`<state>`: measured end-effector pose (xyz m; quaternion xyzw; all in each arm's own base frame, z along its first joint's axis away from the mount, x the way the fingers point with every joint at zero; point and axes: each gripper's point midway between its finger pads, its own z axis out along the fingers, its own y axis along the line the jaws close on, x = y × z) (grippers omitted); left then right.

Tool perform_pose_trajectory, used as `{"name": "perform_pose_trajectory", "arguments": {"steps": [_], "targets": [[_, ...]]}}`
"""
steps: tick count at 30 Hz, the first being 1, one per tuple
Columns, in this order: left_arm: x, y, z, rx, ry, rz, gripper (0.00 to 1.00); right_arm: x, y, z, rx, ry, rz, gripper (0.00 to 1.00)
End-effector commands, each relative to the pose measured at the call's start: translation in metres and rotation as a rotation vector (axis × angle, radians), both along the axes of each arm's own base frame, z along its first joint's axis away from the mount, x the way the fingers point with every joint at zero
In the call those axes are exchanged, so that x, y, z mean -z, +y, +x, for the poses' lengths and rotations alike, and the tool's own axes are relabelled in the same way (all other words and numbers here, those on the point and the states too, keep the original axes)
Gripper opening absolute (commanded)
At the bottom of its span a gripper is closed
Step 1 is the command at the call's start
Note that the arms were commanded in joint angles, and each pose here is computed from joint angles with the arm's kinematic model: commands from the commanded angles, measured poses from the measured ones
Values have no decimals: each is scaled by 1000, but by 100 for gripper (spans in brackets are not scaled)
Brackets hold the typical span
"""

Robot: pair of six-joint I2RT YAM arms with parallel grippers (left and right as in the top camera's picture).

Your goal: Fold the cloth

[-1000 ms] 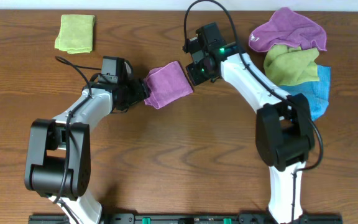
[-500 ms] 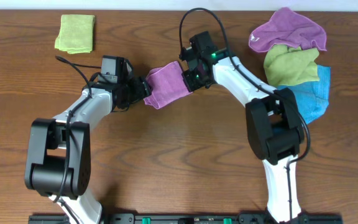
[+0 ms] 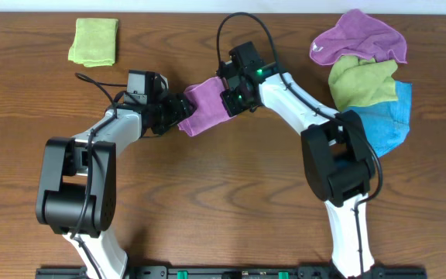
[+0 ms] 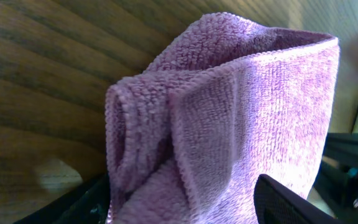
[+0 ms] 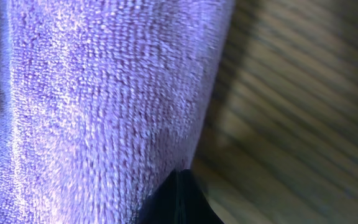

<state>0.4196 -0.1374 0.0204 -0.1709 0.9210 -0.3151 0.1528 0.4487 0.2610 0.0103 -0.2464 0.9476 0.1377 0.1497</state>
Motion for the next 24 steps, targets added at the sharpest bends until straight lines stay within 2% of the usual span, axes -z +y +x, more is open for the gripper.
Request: {"name": "perform_pose_trajectory", "arguments": {"steps": [1, 4, 6, 9, 13, 15, 16, 17, 24], "targets": [[17, 0, -4, -9, 47, -5, 75, 4, 12, -7, -12, 21, 16, 1], [15, -1, 0, -23, 36, -14, 73, 4, 15, -9, -16, 27, 27, 1], [14, -1, 3, -24, 26, -17, 69, 3, 15, -10, -17, 29, 30, 1], [12, -1, 6, -25, 11, -18, 49, 3, 16, -10, -18, 30, 30, 1], [10, -2, 9, -25, -6, -21, 39, 3, 17, -11, -18, 33, 33, 1], [10, -2, 10, -24, -11, -21, 23, 3, 17, -11, -16, 35, 34, 1], [9, -2, 10, -24, -15, -22, 10, 3, 17, -11, -15, 36, 34, 1], [9, -2, 11, -24, -18, -23, 6, 4, 17, -12, -15, 37, 32, 1], [-10, 0, 29, -16, -107, -84, 6, 2, 10, -10, 2, 48, 28, 1]]}}
